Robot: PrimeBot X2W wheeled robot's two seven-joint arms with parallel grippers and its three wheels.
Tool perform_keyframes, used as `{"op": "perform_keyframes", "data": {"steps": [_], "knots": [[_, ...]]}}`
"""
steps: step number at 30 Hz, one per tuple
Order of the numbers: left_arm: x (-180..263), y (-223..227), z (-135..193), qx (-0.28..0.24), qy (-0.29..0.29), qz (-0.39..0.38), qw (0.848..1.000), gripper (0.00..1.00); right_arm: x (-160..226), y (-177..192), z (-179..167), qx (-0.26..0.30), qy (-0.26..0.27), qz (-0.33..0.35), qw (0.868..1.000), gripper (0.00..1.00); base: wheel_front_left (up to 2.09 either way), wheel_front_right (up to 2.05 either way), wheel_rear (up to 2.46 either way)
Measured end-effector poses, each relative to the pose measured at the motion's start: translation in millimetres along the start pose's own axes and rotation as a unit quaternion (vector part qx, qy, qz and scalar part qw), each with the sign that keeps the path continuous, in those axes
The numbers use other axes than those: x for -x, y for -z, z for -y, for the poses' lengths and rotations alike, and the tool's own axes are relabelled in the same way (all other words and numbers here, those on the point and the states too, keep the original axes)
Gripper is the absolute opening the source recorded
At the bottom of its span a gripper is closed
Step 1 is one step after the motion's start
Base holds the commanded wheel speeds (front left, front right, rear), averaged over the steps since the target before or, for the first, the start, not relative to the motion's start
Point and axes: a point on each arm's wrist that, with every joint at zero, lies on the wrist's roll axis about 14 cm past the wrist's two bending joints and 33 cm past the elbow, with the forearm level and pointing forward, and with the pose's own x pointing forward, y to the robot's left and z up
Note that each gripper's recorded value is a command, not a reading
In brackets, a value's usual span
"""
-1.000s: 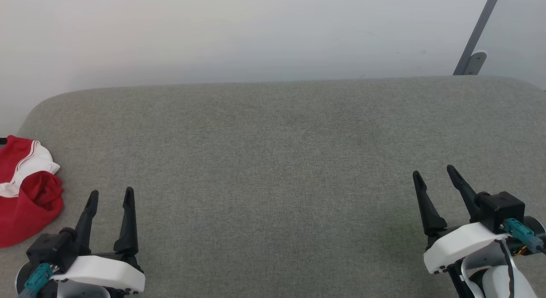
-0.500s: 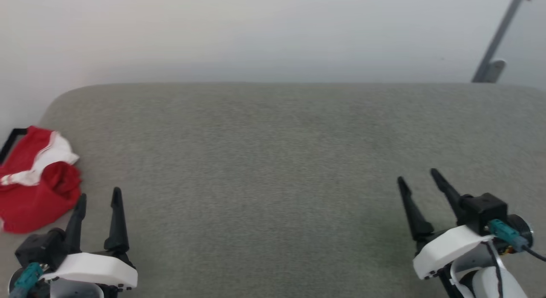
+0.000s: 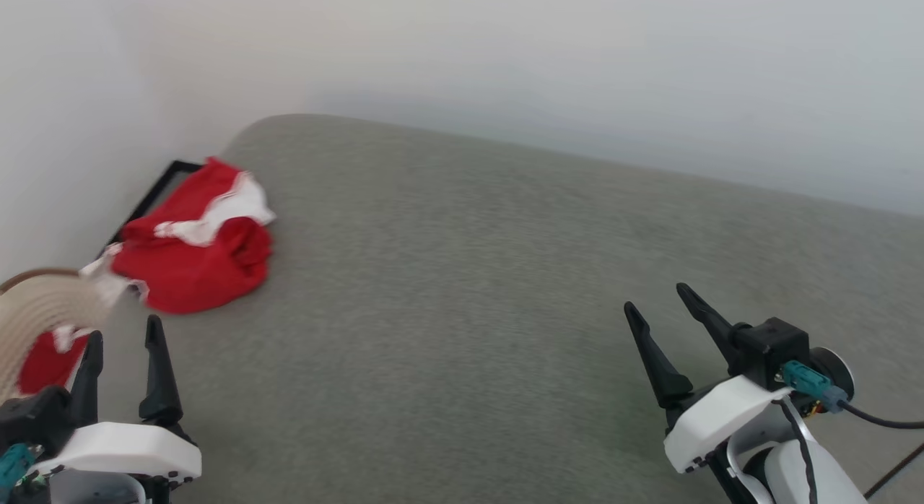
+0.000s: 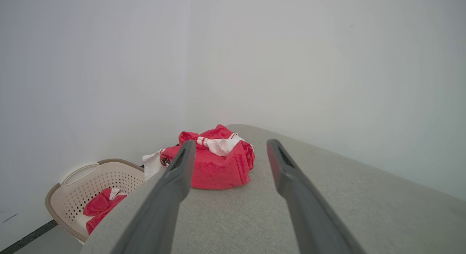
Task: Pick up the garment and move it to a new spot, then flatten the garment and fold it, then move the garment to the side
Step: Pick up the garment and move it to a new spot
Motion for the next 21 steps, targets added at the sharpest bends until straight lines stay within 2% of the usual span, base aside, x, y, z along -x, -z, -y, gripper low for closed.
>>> {"op": "perform_keyframes", "data": {"steps": [10,16,21], "knots": [[42.0,-13.0,-63.1,0.002,-0.090,0.011,0.996,1.00,-33.6,-4.6,-59.6,0.004,-0.094,0.003,0.996,1.00,0.00,0.00,0.00],[58.3,-12.7,-80.8,0.013,-0.119,0.007,0.993,1.00,-43.3,-7.5,-72.5,0.002,-0.113,0.009,0.994,1.00,0.00,0.00,0.00],[56.0,-10.0,-84.1,0.015,-0.122,-0.005,0.992,1.00,-49.6,-6.8,-66.1,-0.004,-0.103,0.011,0.995,1.00,0.00,0.00,0.00]]}}
